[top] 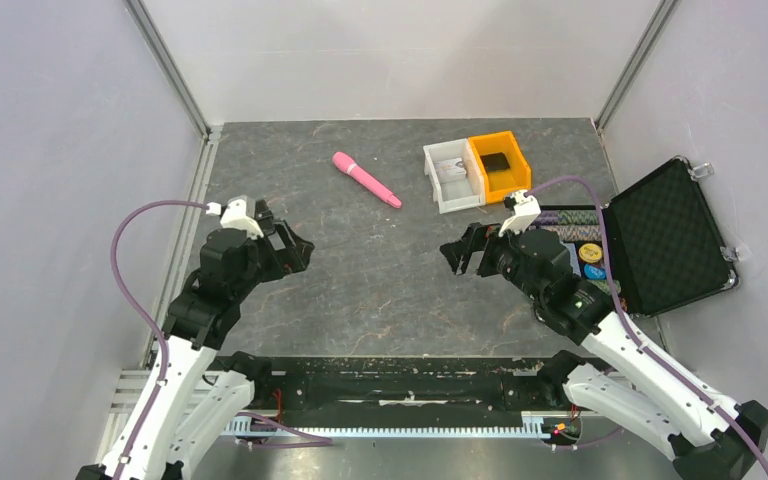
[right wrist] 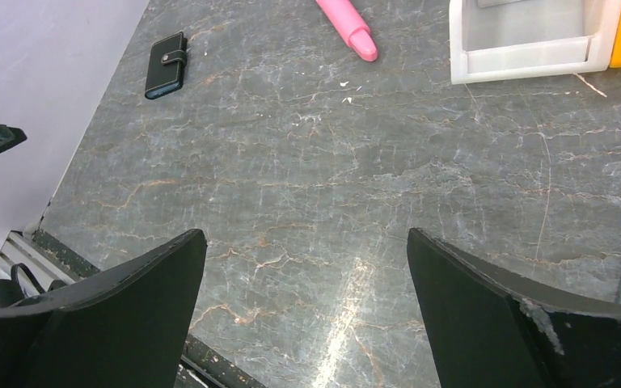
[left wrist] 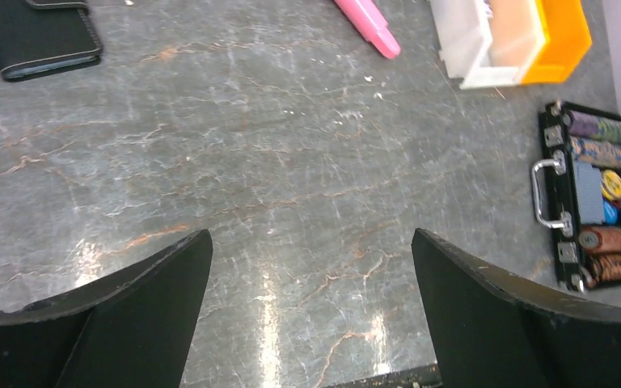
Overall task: Take the credit cards out of the card holder
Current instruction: Move the card holder to the corner of the board.
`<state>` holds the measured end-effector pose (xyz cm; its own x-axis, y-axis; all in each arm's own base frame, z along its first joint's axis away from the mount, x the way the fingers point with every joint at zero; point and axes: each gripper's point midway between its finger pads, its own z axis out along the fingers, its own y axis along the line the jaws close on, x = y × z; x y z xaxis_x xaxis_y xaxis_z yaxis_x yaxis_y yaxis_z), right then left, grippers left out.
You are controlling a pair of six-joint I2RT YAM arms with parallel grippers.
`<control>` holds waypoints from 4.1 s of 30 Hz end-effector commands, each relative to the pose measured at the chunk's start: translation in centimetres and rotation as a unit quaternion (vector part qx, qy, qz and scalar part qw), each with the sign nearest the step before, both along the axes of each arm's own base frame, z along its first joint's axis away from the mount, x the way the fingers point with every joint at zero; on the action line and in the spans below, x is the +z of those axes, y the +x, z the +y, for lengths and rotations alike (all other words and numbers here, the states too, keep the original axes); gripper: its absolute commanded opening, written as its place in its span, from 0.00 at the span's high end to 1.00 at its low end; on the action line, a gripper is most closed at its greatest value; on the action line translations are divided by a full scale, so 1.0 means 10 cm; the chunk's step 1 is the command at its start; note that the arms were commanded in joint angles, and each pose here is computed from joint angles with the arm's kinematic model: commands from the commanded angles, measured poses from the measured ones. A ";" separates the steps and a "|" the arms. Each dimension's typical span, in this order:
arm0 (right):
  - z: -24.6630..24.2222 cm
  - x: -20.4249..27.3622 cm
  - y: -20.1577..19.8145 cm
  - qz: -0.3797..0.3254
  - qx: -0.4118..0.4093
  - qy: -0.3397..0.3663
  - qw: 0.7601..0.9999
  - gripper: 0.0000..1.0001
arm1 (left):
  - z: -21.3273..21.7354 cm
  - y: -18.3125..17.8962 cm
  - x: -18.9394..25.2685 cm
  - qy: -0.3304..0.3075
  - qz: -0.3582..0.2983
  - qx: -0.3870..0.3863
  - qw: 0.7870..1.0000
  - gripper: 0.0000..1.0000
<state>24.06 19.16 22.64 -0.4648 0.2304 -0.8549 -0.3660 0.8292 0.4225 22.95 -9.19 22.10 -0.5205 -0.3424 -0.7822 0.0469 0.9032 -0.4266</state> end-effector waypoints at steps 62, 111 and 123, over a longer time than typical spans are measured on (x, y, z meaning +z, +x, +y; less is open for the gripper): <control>0.02 0.59 -0.22 -0.088 0.056 0.042 0.994 0.04 | 1.40 2.14 -1.94 0.005 0.327 0.215 0.920 0.24; 0.28 -0.55 -0.06 0.028 0.093 -0.035 0.995 0.43 | -0.47 0.41 -1.44 -0.042 0.249 0.062 0.966 0.36; 1.21 -0.82 0.46 0.058 0.175 -0.061 0.981 0.52 | -0.36 0.56 -1.70 -0.158 0.307 0.043 0.937 0.42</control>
<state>26.33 27.85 11.36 -0.6706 -0.0869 -0.7367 -0.5118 0.7731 0.3747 28.10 -10.80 5.33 -0.7491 -0.6172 -0.2408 -0.4308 0.7299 -0.5307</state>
